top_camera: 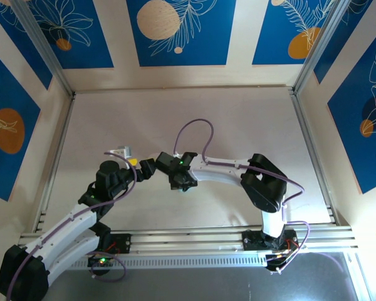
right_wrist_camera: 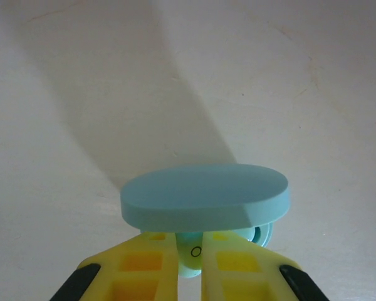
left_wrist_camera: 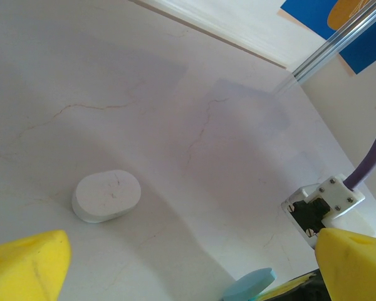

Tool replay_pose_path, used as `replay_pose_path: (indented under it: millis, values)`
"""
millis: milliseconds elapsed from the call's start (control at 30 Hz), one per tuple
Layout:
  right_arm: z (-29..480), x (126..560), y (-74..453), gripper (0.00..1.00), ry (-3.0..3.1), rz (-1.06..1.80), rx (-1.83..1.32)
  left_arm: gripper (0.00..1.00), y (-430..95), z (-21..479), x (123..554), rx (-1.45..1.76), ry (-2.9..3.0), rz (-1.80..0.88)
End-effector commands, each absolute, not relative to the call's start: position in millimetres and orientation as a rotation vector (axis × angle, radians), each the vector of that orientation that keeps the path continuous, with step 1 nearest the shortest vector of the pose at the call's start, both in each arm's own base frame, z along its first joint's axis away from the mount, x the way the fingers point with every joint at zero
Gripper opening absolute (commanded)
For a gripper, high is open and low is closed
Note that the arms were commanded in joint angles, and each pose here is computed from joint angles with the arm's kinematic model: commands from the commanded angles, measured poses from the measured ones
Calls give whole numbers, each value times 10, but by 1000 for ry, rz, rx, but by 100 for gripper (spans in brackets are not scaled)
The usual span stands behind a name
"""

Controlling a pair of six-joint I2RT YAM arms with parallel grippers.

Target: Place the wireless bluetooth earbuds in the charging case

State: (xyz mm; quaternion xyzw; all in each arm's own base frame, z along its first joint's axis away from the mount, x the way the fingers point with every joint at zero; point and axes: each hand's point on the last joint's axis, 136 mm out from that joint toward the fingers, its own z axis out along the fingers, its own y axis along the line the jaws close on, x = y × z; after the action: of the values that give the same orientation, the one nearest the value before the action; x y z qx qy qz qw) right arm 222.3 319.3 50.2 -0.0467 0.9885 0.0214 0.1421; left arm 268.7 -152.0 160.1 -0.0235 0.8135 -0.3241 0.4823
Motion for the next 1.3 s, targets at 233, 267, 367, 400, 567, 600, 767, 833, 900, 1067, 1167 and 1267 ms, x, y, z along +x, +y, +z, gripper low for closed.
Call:
replay_pose_path:
  millis: [233, 267, 367, 400, 567, 600, 767, 833, 900, 1067, 1167, 1267]
  values:
    - [498, 2272, 3223, 12, 2846, 74, -115, 100, -1503, 1599, 2685, -53, 1971, -796]
    - [495, 2270, 3231, 12, 2848, 75, -117, 100, -1503, 1601, 2685, -51, 1971, -795]
    - [467, 2265, 3238, 12, 2855, 71, -117, 100, -1504, 1607, 2681, -51, 1969, -797]
    - [454, 2262, 3239, 12, 2859, 67, -118, 100, -1504, 1610, 2681, -51, 1968, -798]
    - [419, 2256, 3237, 12, 2868, 62, -116, 100, -1504, 1615, 2678, -52, 1968, -800]
    - [422, 2251, 3240, 13, 2869, 64, -116, 100, -1505, 1618, 2676, -51, 1967, -801]
    - [462, 2242, 3274, 19, 2866, 88, -124, 100, -1503, 1618, 2674, -51, 1967, -801]
    - [505, 2235, 3299, 22, 2862, 106, -132, 100, -1503, 1624, 2672, -51, 1965, -802]
    - [547, 2230, 3312, 24, 2858, 122, -137, 100, -1503, 1625, 2672, -50, 1964, -801]
    - [631, 2214, 3310, 27, 2848, 149, -140, 100, -1503, 1623, 2673, -50, 1965, -801]
    - [641, 2192, 3313, 27, 2851, 166, -142, 100, -1503, 1621, 2673, -51, 1966, -801]
    - [696, 2177, 3318, 27, 2841, 189, -143, 100, -1503, 1628, 2673, -50, 1963, -802]
